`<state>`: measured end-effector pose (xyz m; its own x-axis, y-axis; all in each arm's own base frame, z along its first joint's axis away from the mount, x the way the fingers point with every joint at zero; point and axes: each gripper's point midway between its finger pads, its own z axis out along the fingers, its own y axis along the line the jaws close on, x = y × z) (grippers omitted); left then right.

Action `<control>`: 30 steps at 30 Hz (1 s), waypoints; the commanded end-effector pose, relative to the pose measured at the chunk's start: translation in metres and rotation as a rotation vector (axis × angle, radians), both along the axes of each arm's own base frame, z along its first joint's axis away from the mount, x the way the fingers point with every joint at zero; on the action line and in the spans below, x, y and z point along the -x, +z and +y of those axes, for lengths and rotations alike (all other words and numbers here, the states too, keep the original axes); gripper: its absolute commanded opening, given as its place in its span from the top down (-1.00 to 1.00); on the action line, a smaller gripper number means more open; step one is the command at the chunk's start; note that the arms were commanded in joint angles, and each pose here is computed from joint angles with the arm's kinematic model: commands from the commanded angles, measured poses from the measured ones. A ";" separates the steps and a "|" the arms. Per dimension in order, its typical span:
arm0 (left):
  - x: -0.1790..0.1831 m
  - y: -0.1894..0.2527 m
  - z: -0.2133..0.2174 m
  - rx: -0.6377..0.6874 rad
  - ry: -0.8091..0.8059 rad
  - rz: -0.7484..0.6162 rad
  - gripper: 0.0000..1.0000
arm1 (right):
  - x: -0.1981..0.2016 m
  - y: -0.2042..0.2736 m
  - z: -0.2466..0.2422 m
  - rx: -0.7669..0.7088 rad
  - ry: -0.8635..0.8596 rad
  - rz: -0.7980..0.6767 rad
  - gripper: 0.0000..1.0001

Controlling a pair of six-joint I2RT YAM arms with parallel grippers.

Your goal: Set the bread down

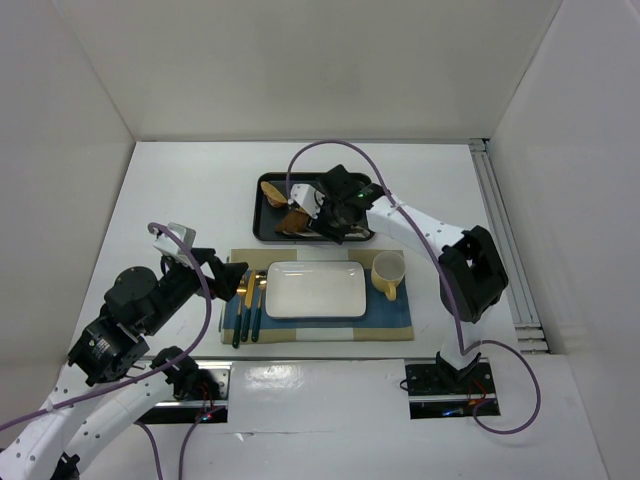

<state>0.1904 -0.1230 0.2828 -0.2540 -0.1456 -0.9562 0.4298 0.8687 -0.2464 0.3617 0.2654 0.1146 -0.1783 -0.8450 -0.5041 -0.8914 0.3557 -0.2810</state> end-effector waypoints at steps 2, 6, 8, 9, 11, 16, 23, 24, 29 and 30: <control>-0.001 0.009 0.002 0.027 0.014 -0.030 -1.00 | -0.001 0.029 0.007 -0.046 0.005 -0.054 0.20; -0.001 0.009 0.002 0.027 0.014 -0.030 -1.00 | 0.006 0.049 0.002 -0.076 0.005 -0.093 0.30; -0.001 0.009 0.002 0.027 0.014 -0.030 -1.00 | 0.015 0.064 -0.003 -0.108 0.004 -0.112 0.32; -0.001 0.009 0.002 0.027 0.014 -0.030 -1.00 | 0.018 0.070 -0.005 -0.117 0.004 -0.123 0.32; -0.001 0.009 0.002 0.027 0.014 -0.030 -1.00 | 0.037 0.083 -0.012 -0.153 0.020 -0.112 0.32; -0.001 0.009 0.002 0.027 0.014 -0.030 -1.00 | 0.090 0.092 -0.024 -0.223 0.084 -0.042 0.35; -0.004 0.000 0.000 0.010 0.014 -0.007 -1.00 | 0.175 0.055 -0.037 -0.200 0.212 0.227 0.37; -0.004 0.000 0.000 0.010 0.014 -0.007 -1.00 | 0.180 0.050 -0.037 -0.190 0.220 0.241 0.37; -0.004 0.000 0.000 0.010 0.014 -0.007 -1.00 | 0.184 0.030 -0.041 -0.169 0.199 0.255 0.37; -0.004 0.000 0.000 0.010 0.014 -0.007 -1.00 | 0.182 0.027 -0.042 -0.164 0.194 0.247 0.35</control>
